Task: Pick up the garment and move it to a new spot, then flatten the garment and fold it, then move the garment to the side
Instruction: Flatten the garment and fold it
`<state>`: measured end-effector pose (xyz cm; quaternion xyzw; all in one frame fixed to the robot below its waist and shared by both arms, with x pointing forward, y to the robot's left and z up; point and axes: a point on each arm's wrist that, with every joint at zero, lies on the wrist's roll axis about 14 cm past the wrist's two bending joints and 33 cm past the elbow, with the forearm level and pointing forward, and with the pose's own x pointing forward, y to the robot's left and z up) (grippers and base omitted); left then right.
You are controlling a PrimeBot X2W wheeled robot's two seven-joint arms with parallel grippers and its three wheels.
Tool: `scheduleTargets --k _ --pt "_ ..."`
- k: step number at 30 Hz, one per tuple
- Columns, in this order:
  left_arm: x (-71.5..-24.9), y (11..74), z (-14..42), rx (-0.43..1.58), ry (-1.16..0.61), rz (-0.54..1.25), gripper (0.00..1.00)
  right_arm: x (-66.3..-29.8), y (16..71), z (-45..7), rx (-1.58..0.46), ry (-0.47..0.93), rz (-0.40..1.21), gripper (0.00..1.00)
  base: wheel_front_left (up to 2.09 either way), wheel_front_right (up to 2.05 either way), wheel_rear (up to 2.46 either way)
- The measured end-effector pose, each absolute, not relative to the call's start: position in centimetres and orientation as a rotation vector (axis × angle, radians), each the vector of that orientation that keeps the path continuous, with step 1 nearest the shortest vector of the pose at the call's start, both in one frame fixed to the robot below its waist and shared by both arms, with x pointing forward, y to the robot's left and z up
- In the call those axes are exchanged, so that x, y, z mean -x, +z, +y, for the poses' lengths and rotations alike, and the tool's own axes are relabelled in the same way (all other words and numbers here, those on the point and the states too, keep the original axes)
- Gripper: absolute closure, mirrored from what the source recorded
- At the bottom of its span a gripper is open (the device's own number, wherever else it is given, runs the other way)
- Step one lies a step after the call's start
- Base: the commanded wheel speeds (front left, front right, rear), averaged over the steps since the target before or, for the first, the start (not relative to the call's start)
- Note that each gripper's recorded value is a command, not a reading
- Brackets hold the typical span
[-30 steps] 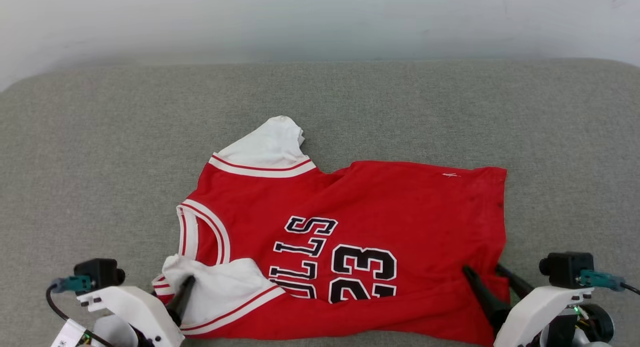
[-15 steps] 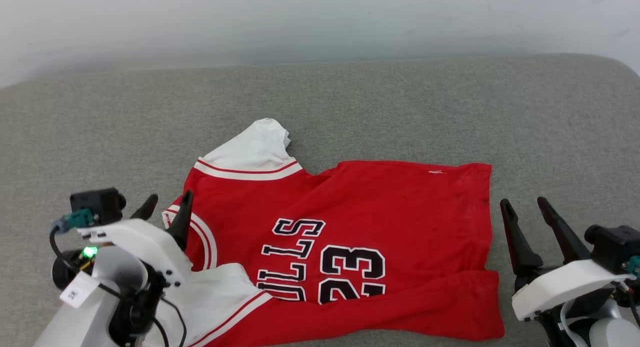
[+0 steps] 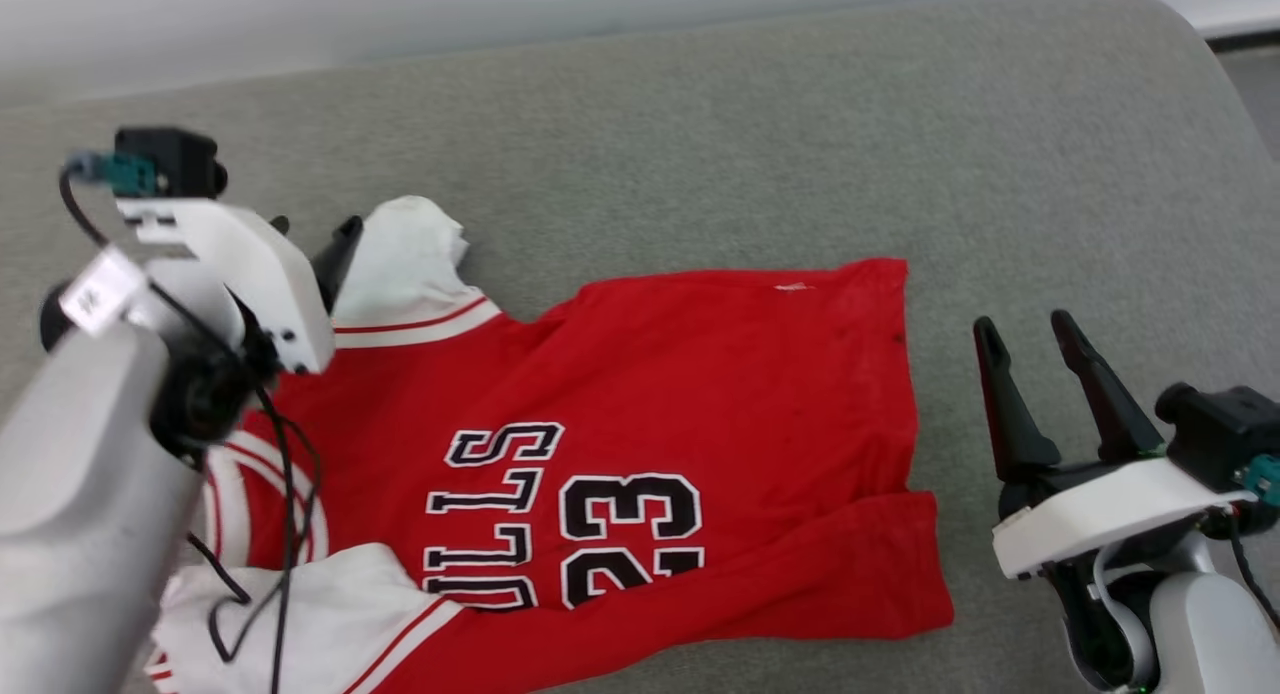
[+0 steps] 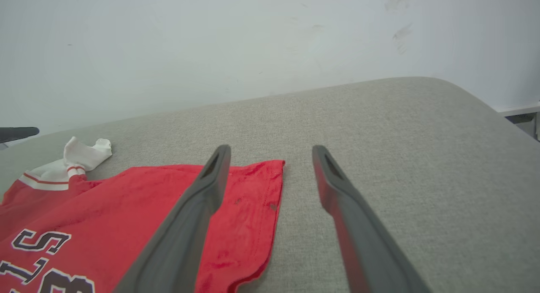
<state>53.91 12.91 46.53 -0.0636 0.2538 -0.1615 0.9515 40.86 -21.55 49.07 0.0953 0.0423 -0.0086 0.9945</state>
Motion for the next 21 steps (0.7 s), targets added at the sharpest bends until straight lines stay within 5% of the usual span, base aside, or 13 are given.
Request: scheduleTargets --k 20,21 --pt "-58.0 36.1 10.1 -0.066 -0.436 1.08 0.0 -41.3 43.3 -24.2 -0.242 -0.135 0.188 0.0 0.0 0.0 0.0" --pt "-57.9 35.9 10.0 -0.068 -0.435 1.101 0.51 -41.2 43.2 -24.4 -0.246 -0.142 0.191 0.0 0.0 0.0 0.0"
